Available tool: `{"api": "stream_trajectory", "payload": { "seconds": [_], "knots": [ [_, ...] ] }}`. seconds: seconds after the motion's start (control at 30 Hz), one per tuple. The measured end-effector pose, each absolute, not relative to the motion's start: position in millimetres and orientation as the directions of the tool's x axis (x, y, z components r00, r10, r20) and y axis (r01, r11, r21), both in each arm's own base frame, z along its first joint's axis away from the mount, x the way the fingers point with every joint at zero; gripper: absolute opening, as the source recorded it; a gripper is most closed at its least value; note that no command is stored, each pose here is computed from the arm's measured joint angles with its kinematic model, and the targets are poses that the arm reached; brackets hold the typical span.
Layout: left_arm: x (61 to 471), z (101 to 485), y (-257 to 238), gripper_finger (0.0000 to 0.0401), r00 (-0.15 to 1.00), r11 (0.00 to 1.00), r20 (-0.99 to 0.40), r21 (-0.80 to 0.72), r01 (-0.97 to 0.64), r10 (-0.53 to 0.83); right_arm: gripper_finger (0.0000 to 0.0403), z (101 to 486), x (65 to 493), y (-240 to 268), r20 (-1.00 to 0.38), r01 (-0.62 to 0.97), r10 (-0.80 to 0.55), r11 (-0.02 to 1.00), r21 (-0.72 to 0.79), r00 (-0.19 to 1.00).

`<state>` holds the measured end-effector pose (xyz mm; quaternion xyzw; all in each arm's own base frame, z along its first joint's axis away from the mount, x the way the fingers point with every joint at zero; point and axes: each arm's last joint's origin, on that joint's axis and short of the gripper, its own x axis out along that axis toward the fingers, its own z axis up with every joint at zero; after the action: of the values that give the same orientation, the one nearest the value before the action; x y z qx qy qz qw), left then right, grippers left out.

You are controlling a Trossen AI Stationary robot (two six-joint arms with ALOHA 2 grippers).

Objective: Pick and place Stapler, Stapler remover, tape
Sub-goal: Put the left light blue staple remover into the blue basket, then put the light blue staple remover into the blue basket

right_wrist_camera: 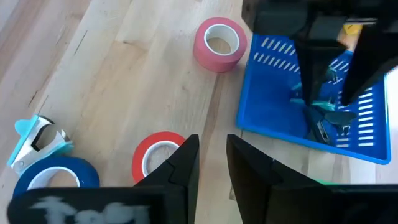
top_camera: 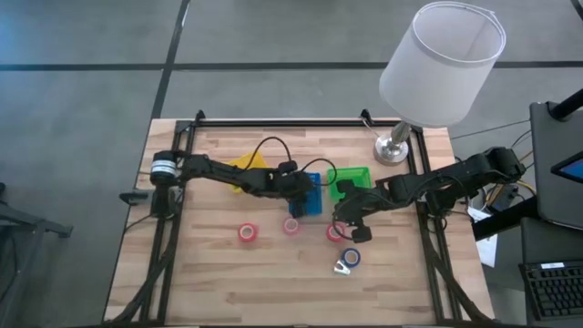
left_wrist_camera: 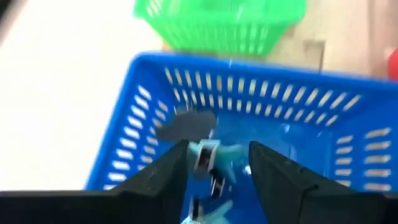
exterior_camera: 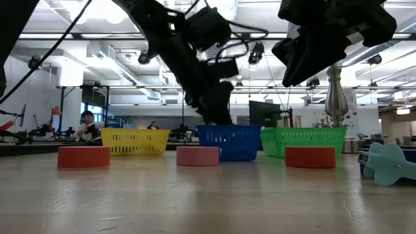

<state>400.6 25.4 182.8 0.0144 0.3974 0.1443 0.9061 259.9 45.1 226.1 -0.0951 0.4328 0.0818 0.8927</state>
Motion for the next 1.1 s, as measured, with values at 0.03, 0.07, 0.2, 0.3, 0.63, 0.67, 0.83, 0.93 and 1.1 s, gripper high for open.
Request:
{"api": "stream_trajectory", "payload": {
  "seconds": [0.03, 0.07, 0.2, 0.3, 0.63, 0.67, 0.83, 0.93, 1.1],
  "knots": [
    [401.0, 187.3, 24.7, 0.0176, 0.652, 0.958, -0.707, 0.142, -0.248, 0.273, 0.0081, 226.2, 260.0, 45.1, -0.788, -0.228, 0.064, 0.969, -0.099, 0.613],
    [400.7, 191.5, 23.4, 0.0178, 0.661, 0.959, -0.7, 0.14, -0.246, 0.272, 0.0082, 226.2, 260.0, 45.1, -0.788, -0.228, 0.064, 0.969, -0.099, 0.613],
    [400.6, 212.6, 16.4, 0.0179, 0.706, 0.963, -0.659, 0.127, -0.238, 0.261, 0.0084, 226.1, 259.9, 45.1, -0.788, -0.218, 0.064, 0.972, -0.09, 0.612],
    [398.9, 228.2, 6.6, 0.0176, 0.741, 0.968, -0.625, 0.117, -0.221, 0.244, 0.0081, 226.0, 259.8, 45.1, -0.789, -0.201, 0.064, 0.977, -0.077, 0.611],
    [391.9, 236.0, -40.9, 0.0172, 0.769, 0.989, -0.621, 0.109, -0.104, 0.149, 0.0075, 226.0, 259.7, 45.2, -0.79, -0.174, 0.066, 0.983, -0.052, 0.61],
    [391.6, 235.4, -45.3, 0.0172, 0.77, 0.99, -0.623, 0.109, -0.093, 0.141, 0.0076, 226.0, 259.7, 45.2, -0.79, -0.157, 0.067, 0.987, -0.037, 0.609],
    [387.9, 232.3, -55.7, 0.0165, 0.747, 0.981, -0.638, 0.163, -0.105, 0.186, 0.0082, 224.5, 258.6, 48.6, -0.792, -0.118, 0.13, 0.99, 0.074, 0.597],
    [381.6, 235.6, -52.8, 0.0159, 0.709, 0.957, -0.646, 0.24, -0.162, 0.282, 0.0079, 221.5, 256.4, 55.8, -0.791, -0.107, 0.158, 0.987, 0.117, 0.59],
    [370.3, 247.2, -49.2, 0.0146, 0.68, 0.944, -0.659, 0.279, -0.178, 0.323, 0.0076, 208.7, 249.9, 77.4, -0.768, -0.048, 0.209, 0.973, 0.227, 0.605]
  ]
}}
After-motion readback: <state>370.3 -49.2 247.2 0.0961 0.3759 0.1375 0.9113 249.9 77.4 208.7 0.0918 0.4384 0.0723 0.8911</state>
